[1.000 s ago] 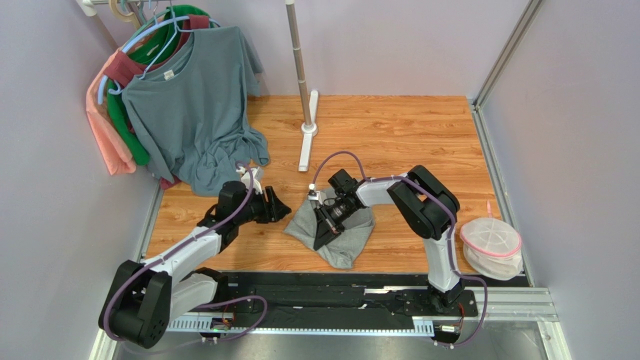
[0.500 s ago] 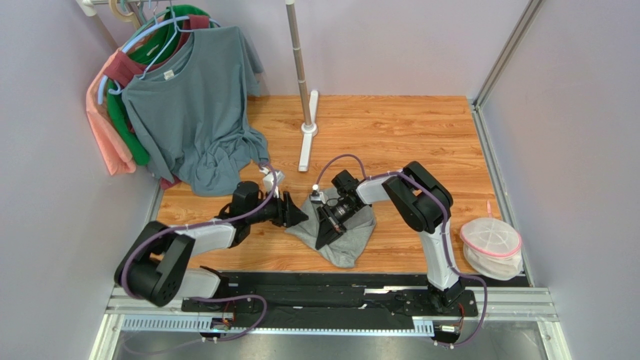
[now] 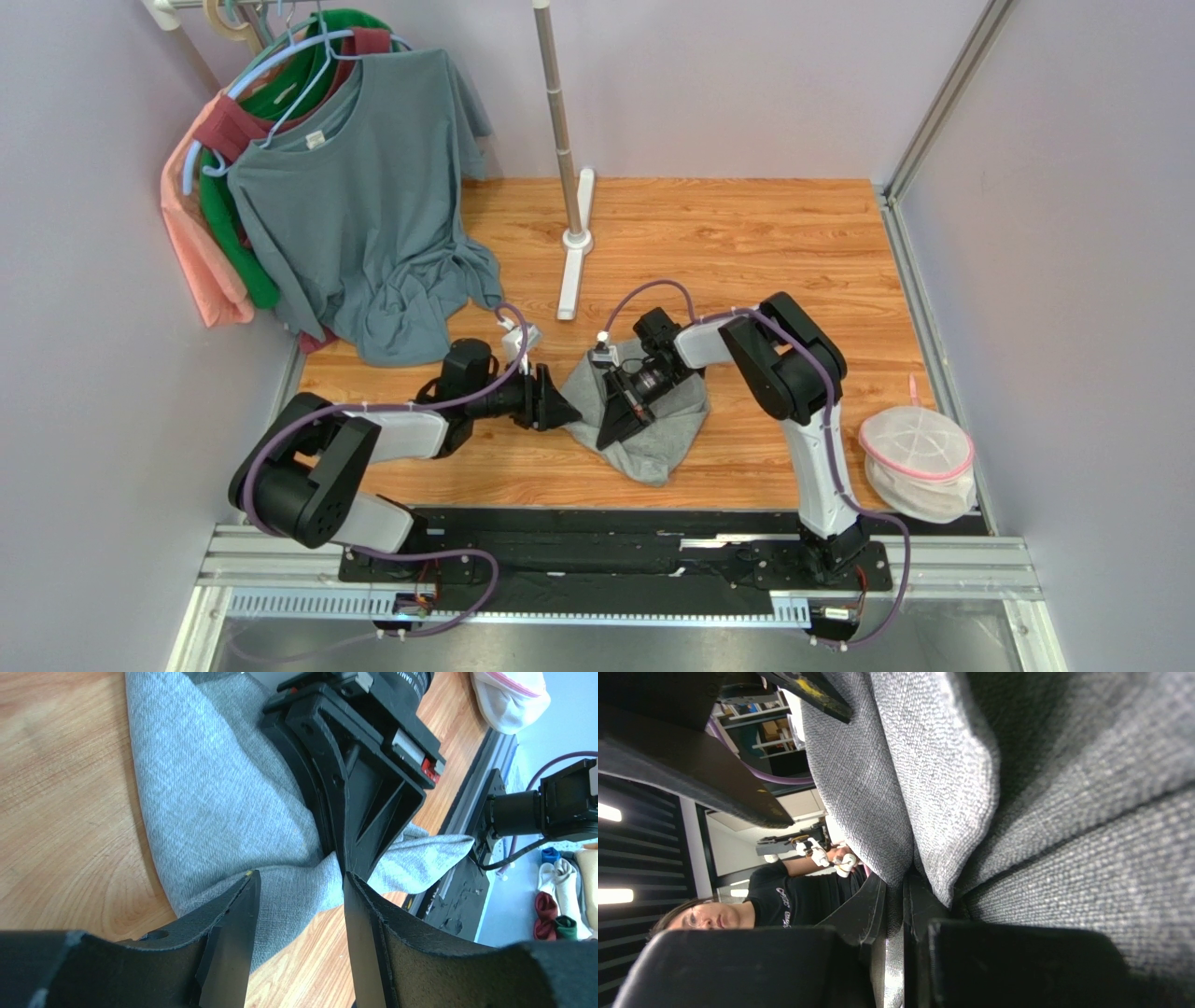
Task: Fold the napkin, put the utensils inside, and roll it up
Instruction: Roll the napkin with the utensil
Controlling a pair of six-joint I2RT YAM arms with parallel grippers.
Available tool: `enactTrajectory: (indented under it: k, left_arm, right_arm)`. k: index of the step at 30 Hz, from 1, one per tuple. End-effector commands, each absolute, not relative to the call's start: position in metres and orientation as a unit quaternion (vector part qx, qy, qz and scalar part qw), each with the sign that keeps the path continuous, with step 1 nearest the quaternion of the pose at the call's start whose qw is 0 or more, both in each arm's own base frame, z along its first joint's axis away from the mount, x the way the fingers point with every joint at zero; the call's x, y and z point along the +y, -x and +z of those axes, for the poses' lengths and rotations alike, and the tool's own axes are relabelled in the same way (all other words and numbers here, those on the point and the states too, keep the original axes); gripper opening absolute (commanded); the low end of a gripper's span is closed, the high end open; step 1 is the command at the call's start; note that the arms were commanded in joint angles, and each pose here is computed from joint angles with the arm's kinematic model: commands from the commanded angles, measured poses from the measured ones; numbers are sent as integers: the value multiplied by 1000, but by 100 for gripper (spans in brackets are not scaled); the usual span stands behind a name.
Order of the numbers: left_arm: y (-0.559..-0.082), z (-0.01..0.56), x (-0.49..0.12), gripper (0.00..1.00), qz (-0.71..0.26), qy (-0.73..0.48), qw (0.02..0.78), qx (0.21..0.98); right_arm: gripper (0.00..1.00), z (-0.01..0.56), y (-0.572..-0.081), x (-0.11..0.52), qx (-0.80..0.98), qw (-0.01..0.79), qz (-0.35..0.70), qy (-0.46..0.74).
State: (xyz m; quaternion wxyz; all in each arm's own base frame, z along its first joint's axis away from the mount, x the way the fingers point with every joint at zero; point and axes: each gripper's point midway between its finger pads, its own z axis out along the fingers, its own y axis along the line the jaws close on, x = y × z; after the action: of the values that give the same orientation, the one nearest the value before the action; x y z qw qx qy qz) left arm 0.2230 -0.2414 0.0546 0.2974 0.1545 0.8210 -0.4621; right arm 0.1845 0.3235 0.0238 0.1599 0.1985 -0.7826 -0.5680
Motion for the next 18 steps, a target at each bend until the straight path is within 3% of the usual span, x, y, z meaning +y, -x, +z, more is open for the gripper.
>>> enactTrajectory:
  k: [1,6,9,18]
  left_arm:
    - [-234,64,-237,56,-436,-159,337,819]
    - [-261,97,-205,59,-349,-109,435,823]
    - [-260,102,-186,60,-307,-95,456,830]
    - [-254,79,-192,57,-284,-120,416,856]
  right_arm:
    - [0,-23,-187,302,-832,180,-503,-151]
    - [0,-27,-187,299,-832,187,-503,-142]
    - [0,-30,-186,299,-832,194,-502,-133]
    - [0,-30,-189,300,-831,196,-505,-128]
